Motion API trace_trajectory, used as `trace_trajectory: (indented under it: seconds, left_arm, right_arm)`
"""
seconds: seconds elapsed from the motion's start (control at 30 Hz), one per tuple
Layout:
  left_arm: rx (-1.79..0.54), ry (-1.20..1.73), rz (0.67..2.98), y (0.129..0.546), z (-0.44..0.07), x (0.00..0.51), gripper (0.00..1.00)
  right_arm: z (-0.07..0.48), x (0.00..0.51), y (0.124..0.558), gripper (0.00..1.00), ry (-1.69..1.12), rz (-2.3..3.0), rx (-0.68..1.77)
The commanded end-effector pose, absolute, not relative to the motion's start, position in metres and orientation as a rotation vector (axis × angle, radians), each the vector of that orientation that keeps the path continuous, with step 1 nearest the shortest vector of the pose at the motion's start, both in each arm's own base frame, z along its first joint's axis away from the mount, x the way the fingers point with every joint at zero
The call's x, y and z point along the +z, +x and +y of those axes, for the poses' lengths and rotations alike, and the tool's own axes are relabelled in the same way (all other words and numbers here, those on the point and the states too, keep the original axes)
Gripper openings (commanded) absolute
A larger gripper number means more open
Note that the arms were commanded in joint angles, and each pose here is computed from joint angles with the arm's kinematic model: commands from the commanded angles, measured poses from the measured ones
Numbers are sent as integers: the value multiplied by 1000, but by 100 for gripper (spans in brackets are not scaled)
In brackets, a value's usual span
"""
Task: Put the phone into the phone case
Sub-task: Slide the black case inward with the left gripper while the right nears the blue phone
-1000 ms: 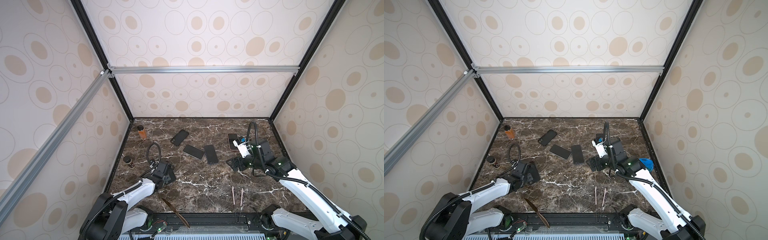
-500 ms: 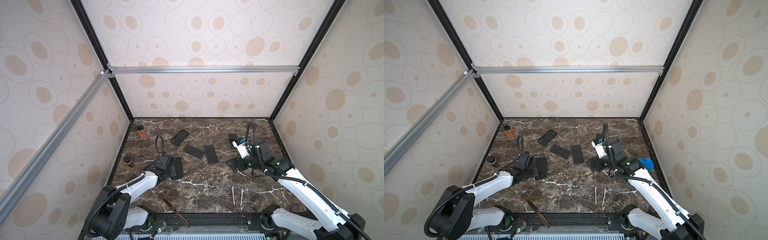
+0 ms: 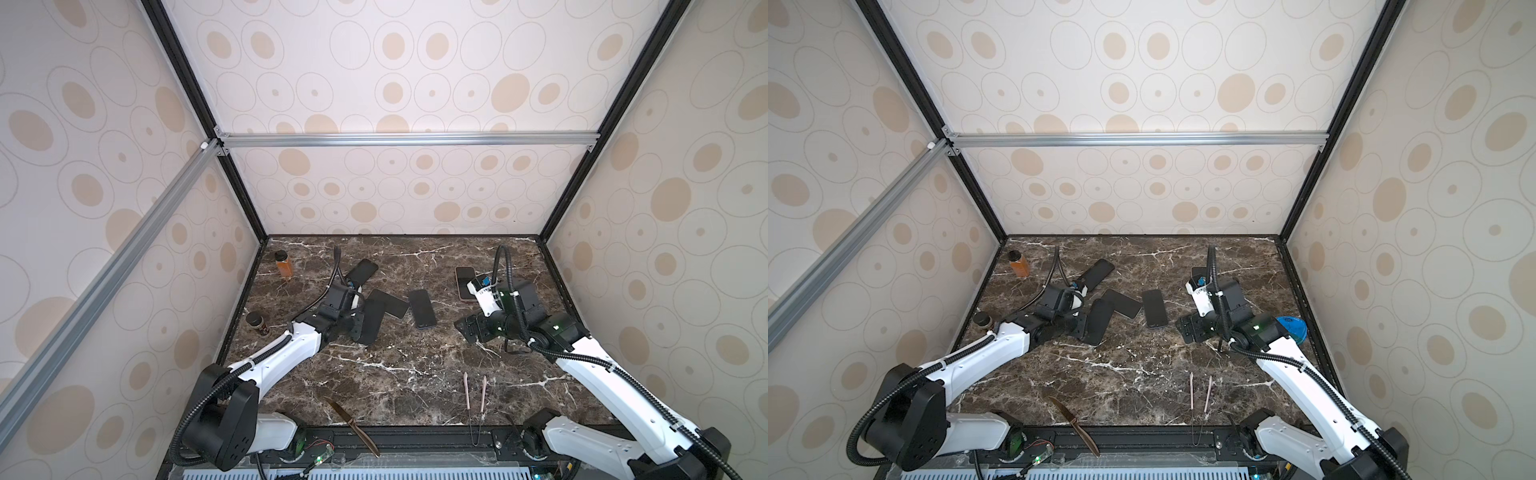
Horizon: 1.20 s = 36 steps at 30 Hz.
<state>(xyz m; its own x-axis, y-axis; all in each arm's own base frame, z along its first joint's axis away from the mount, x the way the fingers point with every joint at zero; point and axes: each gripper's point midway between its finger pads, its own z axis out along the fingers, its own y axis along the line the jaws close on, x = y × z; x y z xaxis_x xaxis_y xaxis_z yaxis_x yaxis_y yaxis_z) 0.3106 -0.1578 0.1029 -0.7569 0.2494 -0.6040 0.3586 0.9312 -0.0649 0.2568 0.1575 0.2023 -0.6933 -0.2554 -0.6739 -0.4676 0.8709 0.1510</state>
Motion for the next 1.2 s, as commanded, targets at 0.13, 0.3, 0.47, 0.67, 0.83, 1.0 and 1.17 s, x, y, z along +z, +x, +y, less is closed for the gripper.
trace_trajectory:
  seconds: [0.13, 0.3, 0.47, 0.67, 0.83, 1.0, 1.17]
  left_arm:
    - [-123, 991, 2236, 304, -205, 113, 0]
    - [-154, 1209, 2144, 301, -227, 108, 0]
    - [-141, 1414, 2019, 292, -241, 102, 0]
    - [-178, 1673, 1900, 274, -256, 82, 0]
    - [-213, 1751, 1787, 270, -271, 77, 0]
    - [-214, 1889, 1723, 264, -277, 62, 0]
    - [-220, 1966, 1692, 264, -287, 49, 0]
  right_arm:
    - [155, 193, 254, 88, -501, 2403, 393]
    - [154, 186, 252, 88, -492, 2418, 397]
    - [156, 173, 247, 88, -471, 2464, 426]
    - [153, 167, 243, 88, -438, 2478, 433]
    - [152, 163, 241, 88, -414, 2490, 434]
    - [150, 161, 239, 88, -397, 2496, 437]
    - [149, 159, 236, 89, -392, 2505, 445]
